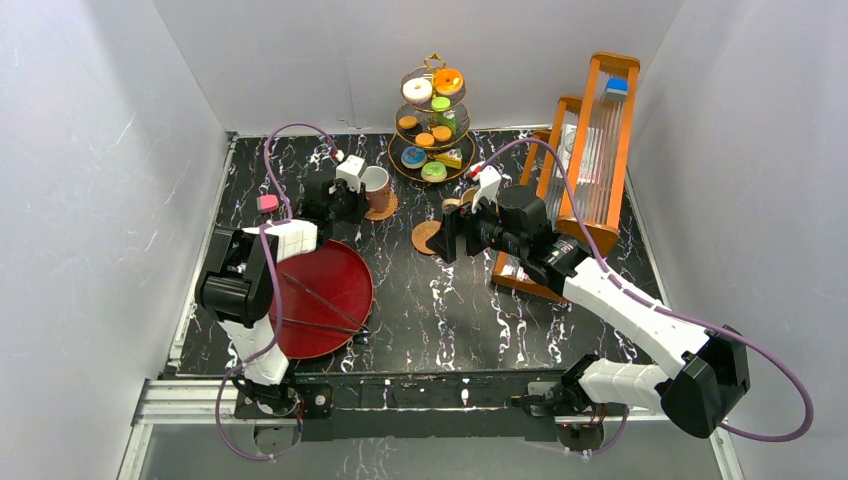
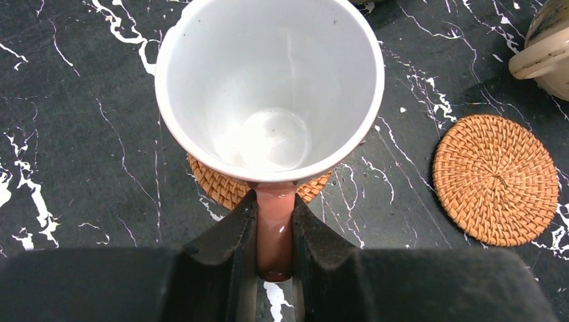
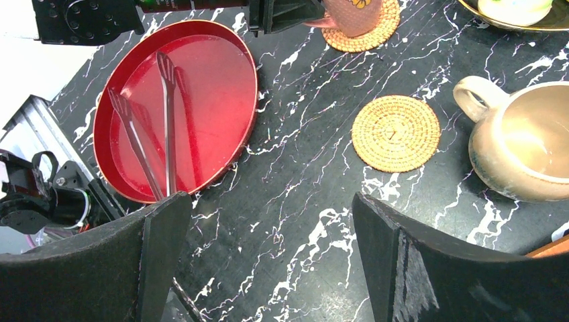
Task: Serve the afternoon tea
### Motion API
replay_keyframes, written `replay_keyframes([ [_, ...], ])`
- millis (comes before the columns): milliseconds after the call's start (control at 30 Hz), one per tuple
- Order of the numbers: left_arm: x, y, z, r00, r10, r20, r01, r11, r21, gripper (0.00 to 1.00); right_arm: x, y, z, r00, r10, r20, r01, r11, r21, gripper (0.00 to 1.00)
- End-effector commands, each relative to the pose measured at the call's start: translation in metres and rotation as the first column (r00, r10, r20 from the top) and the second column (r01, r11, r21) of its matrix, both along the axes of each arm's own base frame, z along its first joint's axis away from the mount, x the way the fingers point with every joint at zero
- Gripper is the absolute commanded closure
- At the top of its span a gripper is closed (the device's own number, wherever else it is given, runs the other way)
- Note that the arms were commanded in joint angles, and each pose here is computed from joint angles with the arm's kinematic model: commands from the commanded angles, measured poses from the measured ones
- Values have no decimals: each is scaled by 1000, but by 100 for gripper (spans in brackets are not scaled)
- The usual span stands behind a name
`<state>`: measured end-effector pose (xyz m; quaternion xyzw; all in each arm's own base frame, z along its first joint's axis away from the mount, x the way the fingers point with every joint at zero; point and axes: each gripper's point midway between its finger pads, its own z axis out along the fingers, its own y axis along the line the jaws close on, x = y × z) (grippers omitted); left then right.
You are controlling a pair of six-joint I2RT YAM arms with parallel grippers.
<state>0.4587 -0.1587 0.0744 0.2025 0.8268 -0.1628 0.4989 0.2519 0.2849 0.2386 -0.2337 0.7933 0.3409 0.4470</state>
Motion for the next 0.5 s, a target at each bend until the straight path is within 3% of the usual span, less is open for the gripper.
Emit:
replay_keyframes([
  [0, 17, -6, 40, 991, -12, 136, 15, 1000, -20, 84, 5, -2, 17, 998, -15, 55, 13, 999, 33, 1],
  [267, 12, -3, 67, 985, 5, 174, 0, 1000, -29, 56, 2, -5, 17, 998, -19, 55, 17, 999, 31, 1],
  [467, 10, -3, 106, 976, 20, 218, -8, 998, -58, 46, -1, -10, 21, 997, -26, 71, 23, 999, 35, 1],
])
